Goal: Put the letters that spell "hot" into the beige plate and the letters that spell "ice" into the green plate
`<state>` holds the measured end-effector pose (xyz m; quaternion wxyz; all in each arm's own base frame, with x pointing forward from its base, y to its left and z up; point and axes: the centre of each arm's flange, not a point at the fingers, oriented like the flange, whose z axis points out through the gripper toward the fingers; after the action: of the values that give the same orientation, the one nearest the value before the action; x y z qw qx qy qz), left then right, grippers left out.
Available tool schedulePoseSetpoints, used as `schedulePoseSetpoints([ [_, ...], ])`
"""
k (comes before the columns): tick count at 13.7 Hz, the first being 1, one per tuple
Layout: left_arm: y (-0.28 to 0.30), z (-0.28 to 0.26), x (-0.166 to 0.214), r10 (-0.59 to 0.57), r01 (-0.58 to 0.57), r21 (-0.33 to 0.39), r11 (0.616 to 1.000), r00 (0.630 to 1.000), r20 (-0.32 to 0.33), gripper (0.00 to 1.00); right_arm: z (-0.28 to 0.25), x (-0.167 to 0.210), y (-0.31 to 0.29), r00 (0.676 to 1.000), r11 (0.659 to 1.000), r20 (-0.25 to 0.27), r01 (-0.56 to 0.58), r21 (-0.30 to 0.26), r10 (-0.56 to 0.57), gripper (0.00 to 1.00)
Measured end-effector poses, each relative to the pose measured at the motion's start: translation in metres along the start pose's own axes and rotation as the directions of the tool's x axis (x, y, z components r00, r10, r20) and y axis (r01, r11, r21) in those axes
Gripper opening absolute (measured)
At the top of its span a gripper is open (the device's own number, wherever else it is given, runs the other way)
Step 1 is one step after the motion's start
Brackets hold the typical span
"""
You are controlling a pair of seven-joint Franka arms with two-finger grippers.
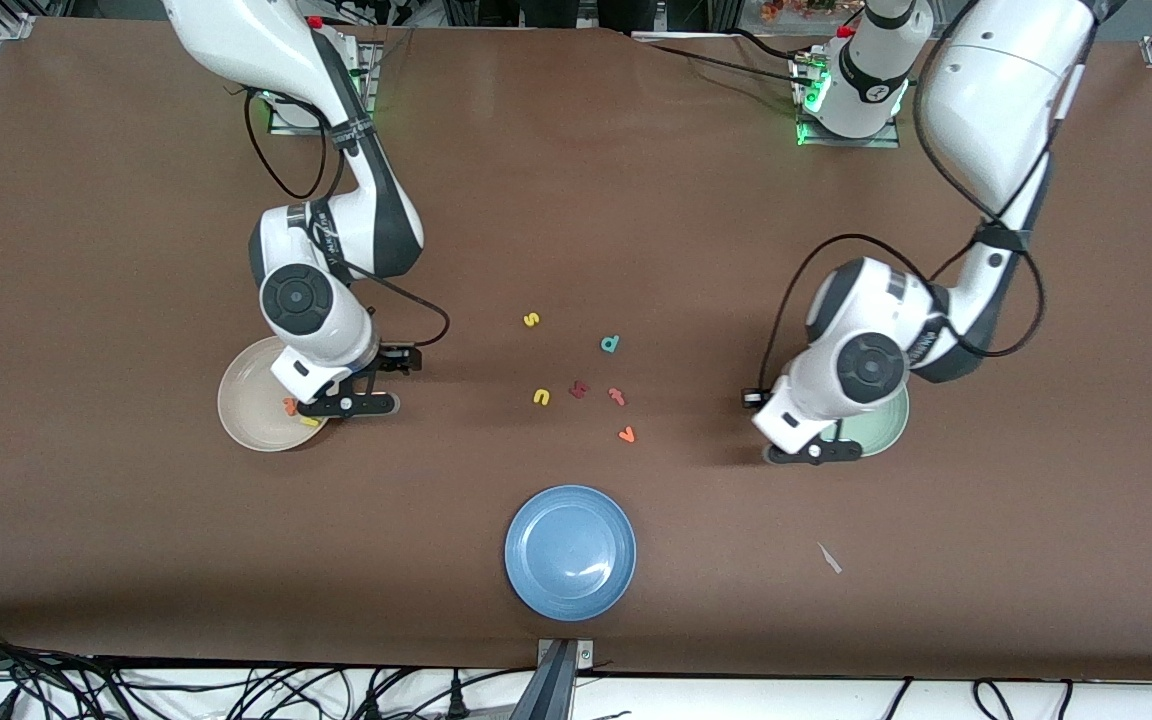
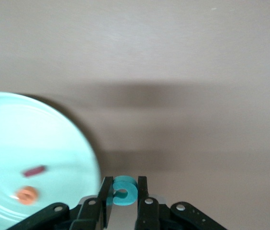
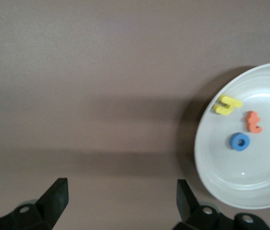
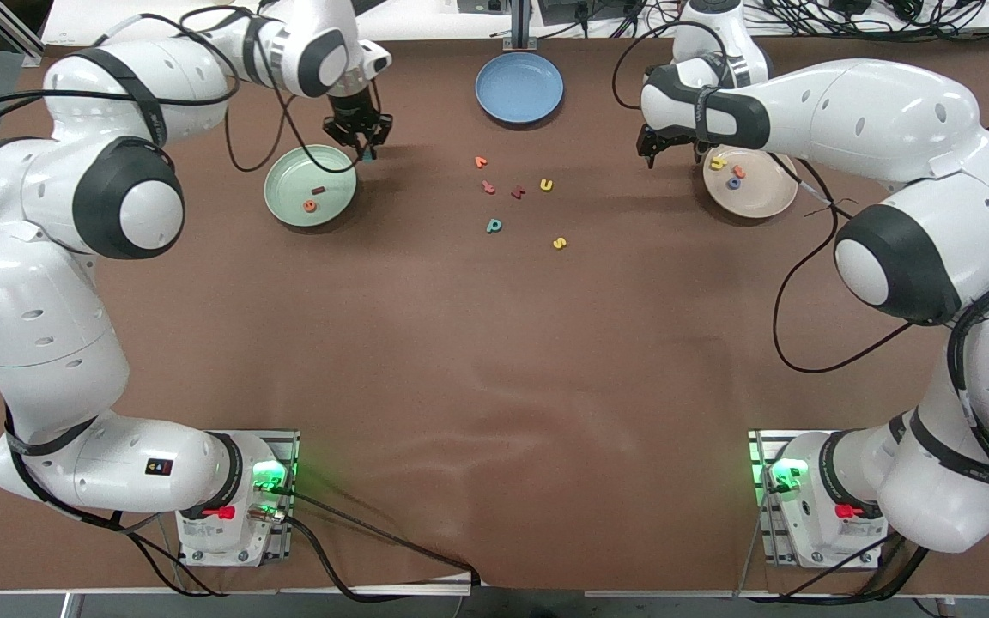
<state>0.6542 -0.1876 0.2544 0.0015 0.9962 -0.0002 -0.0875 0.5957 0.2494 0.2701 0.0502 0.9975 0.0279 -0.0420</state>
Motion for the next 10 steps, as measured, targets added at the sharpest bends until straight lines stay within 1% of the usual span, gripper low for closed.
schedulePoseSetpoints([
  [3,-0.049,-0.002,0.011,0.085,-0.085,-0.010,0.996,0.996,0.005,0.22,-0.010,-0.003,-0.012,0.999,1.000,0.023,0.023,-0.004,-0.023,1.00],
  [5,-0.075,0.001,0.015,0.130,-0.130,-0.015,0.991,0.991,0.009,0.22,-0.025,-0.007,-0.030,0.998,0.998,0.016,0.056,0.002,-0.056,1.00],
  [6,-0.088,0.005,0.018,0.153,-0.153,-0.006,0.988,0.988,0.010,0.22,-0.033,-0.009,-0.037,0.998,0.998,0.009,0.067,0.016,-0.067,1.00],
  [8,-0.103,0.014,0.023,0.180,-0.180,0.025,0.983,0.984,-0.005,0.22,-0.042,-0.014,-0.046,0.996,0.994,0.021,0.084,0.067,-0.085,1.00],
  [10,-0.104,0.032,0.027,0.189,-0.189,0.027,0.982,0.982,-0.007,0.22,-0.045,-0.007,-0.029,0.997,0.989,0.040,0.060,0.137,-0.066,1.00],
])
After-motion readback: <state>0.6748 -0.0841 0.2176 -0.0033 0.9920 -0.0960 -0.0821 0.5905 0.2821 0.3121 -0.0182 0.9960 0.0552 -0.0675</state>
